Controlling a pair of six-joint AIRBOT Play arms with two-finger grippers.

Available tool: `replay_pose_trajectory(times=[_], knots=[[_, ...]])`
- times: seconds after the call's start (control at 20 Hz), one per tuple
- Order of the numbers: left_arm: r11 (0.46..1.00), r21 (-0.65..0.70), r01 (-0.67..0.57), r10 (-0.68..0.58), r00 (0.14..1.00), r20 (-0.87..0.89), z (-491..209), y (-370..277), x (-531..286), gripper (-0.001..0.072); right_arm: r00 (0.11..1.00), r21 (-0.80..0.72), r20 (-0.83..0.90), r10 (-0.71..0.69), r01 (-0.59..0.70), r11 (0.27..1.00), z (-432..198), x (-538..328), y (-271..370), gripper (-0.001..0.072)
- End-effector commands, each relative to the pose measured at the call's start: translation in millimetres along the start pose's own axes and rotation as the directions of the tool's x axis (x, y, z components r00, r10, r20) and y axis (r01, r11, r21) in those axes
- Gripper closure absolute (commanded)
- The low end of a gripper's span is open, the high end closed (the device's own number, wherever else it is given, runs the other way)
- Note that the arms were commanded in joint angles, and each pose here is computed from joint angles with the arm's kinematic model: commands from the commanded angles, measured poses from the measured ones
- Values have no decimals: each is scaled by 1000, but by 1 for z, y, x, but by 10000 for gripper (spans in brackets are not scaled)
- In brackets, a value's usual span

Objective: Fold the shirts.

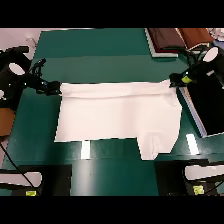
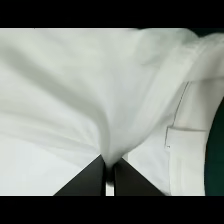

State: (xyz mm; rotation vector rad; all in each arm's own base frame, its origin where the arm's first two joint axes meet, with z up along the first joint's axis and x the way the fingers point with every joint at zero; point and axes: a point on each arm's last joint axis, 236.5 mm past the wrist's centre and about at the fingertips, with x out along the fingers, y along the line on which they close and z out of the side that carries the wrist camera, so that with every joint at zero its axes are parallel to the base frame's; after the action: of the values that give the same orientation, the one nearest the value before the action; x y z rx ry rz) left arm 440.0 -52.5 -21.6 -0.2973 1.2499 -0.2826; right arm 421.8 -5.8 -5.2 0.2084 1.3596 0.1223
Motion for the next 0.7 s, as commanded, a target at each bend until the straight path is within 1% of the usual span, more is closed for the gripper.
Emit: replay_pose_trajectory(times=[0.0,0.15,0.25,0.3,0.35,0.4,0.5,0.65], knots=[[1000,-1,-6,6,1000,-22,-5,1,1,682,999,20,-28,-18,18,1000,-27,14,-9,694],[1000,-6,-3,3,999,-44,-12,1,3,682,999,30,-46,-18,20,999,-40,23,-11,693],[1000,-17,2,-3,996,-89,-27,3,9,681,999,31,-47,-15,17,999,-40,22,-10,689],[1000,-22,3,-5,994,-107,-33,3,11,679,999,29,-39,-16,17,999,-39,20,-9,573],[1000,-23,3,-6,993,-121,-37,4,12,552,1000,26,-26,-17,18,999,-35,17,-9,336],[1000,-29,3,-7,992,-130,-39,3,11,255,1000,21,-7,-19,19,1000,-29,10,-7,227],[999,-39,-29,23,988,-154,-46,8,1,240,999,3,45,-21,21,1000,-18,-16,-2,228],[990,0,-143,141,977,-157,-64,22,-32,239,993,-24,120,-21,24,999,-19,-59,10,230]])
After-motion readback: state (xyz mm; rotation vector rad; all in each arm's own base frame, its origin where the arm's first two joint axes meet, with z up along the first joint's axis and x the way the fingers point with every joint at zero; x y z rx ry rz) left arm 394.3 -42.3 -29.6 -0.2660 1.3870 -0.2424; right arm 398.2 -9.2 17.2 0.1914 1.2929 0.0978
